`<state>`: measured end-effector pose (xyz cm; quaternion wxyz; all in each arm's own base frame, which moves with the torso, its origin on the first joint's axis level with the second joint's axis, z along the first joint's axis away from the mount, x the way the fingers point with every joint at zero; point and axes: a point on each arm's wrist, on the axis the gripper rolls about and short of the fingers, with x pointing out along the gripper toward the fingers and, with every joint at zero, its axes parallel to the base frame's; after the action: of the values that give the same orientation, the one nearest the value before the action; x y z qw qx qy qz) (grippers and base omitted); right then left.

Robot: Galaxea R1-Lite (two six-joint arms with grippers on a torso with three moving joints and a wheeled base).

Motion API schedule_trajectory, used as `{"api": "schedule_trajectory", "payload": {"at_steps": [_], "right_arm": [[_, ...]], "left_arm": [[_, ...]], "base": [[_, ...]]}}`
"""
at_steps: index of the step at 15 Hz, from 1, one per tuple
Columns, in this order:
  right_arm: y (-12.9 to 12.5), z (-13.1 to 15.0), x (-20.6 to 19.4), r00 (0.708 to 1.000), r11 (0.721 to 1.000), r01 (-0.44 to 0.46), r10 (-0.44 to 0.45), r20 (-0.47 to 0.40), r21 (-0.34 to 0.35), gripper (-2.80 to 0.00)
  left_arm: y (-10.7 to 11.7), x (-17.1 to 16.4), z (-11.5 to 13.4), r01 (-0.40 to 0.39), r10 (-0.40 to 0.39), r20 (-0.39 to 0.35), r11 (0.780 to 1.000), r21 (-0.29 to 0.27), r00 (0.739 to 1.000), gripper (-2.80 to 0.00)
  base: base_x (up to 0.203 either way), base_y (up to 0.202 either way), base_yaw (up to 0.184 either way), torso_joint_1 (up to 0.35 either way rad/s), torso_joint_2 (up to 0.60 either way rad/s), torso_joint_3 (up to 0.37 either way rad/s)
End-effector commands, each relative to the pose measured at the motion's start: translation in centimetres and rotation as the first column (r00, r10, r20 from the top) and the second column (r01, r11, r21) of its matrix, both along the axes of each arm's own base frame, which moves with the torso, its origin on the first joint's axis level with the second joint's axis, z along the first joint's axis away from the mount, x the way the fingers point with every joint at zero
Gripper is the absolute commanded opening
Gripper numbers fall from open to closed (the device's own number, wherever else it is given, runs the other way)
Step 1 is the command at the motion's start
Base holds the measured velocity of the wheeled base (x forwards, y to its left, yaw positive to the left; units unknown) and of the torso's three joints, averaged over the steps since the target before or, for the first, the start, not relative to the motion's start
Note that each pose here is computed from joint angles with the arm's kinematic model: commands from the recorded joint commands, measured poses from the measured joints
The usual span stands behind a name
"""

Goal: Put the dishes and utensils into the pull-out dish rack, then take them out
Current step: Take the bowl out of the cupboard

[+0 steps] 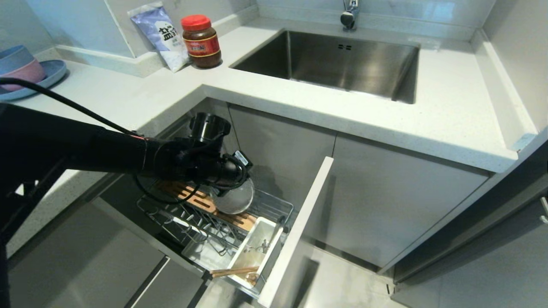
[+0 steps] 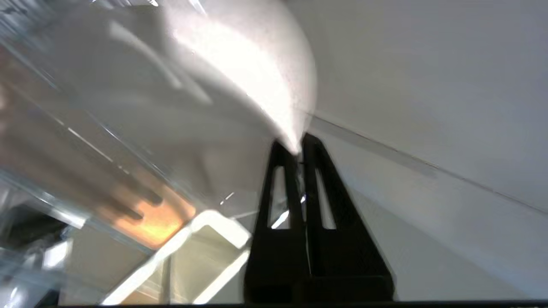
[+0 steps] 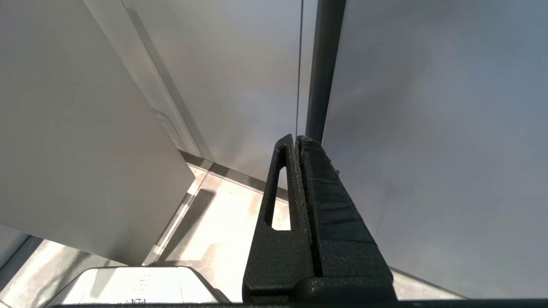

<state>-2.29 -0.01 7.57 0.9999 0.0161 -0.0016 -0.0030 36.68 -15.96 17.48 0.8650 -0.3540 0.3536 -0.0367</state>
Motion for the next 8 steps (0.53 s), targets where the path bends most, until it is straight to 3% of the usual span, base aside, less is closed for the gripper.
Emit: {"api": "schedule_trajectory", "payload": {"at_steps": [1,5,8], "right_arm": [[0.0,0.0,0.0,1.0,1.0,0.0,0.0,0.003,0.0,-2.8],[0.0,0.0,0.0,1.0,1.0,0.0,0.0,0.002,0.0,-2.8],[0.0,0.0,0.0,1.0,1.0,0.0,0.0,0.002,0.0,-2.8]], "left_arm": [[0.2,-1.6,2.2,0.009,-0.007,0.059,0.999,-0.03,0.998,-2.8],[0.8,-4.9,6.1,0.038,-0.027,0.153,0.997,-0.069,0.988,-2.8],[1.8,-9.0,10.2,0.077,-0.046,0.26,0.991,-0.11,0.965,-2.8]], "base": [[0.0,0.0,0.0,0.0,0.0,0.0],[0.0,0.0,0.0,0.0,0.0,0.0],[0.0,0.0,0.0,0.0,0.0,0.0]]}}
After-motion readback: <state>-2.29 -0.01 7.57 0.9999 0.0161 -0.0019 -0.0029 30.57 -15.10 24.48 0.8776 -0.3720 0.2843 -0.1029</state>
